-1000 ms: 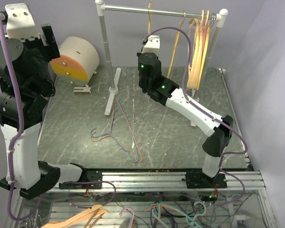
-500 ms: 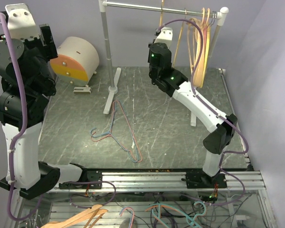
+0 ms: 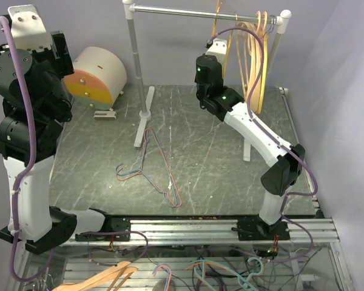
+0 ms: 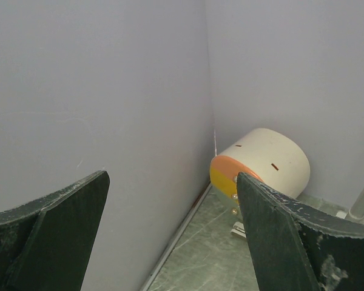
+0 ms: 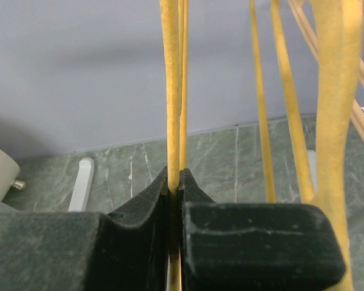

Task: Organize the hangers

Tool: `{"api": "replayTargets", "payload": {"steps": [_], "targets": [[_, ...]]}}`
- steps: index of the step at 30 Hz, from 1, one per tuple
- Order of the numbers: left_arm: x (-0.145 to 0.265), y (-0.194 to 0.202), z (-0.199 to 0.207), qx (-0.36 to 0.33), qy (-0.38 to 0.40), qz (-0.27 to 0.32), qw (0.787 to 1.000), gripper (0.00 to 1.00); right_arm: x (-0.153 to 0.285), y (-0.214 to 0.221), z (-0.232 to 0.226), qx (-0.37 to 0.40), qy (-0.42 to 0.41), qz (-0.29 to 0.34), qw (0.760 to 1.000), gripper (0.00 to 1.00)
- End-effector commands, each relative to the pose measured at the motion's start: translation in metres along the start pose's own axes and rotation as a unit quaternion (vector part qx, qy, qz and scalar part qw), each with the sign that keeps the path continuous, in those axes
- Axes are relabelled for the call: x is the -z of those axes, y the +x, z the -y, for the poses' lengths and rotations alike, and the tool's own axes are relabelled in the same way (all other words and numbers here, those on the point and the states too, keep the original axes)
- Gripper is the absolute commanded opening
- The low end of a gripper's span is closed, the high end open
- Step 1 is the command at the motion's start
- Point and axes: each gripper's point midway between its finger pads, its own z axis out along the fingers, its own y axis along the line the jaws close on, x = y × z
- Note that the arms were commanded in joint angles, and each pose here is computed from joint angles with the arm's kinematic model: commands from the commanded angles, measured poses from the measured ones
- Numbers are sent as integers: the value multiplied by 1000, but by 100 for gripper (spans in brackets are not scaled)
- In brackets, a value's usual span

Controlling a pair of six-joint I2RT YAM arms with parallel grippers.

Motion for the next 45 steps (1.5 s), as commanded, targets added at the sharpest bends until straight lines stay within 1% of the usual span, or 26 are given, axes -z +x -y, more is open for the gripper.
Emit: {"api": "replayTargets", "payload": {"steps": [1,11,23,31,32,33,34,35,37,38,39,41,43,45], "targets": [[0,-3,-5,4,-7,6,1000,98,14,-26,13,-35,-3,18,999,0],[-1,3,-2,-1,-1,0,1000,98,12,-20,23,-25,8,5,1000,0],[-1,5,-1,-3,3,-3,1000,98,21,-7,33,-29,8,-7,1000,0],[-2,8,1,-4,6,-6,1000,98,34,-14,43,-31,3,-4,1000,0],[-2,9,0,-5,6,-7,1000,98,39,-18,44,-34,1,0,999,3],[-2,10,1,-7,6,-8,1000,98,43,-23,46,-35,-3,6,999,15],[-2,10,0,-8,5,-8,1000,98,49,-28,45,-36,-10,13,999,34],[-2,11,-1,-8,2,-8,1000,98,54,-33,44,-37,-14,18,999,50],[-2,13,-1,-10,2,-11,1000,98,62,-40,44,-31,-18,23,999,70],[-2,14,-1,-12,2,-12,1000,98,66,-43,44,-28,-19,24,999,76],[-2,17,-1,-14,3,-14,1000,98,71,-47,43,-25,-18,29,999,80],[-3,23,5,-23,15,-21,999,98,85,-57,38,-17,-24,50,998,98],[-4,32,16,-40,45,-27,998,98,97,-60,31,-8,-36,63,997,100],[-3,44,39,-74,109,-34,991,98,104,-66,28,-2,-43,69,997,100]]}}
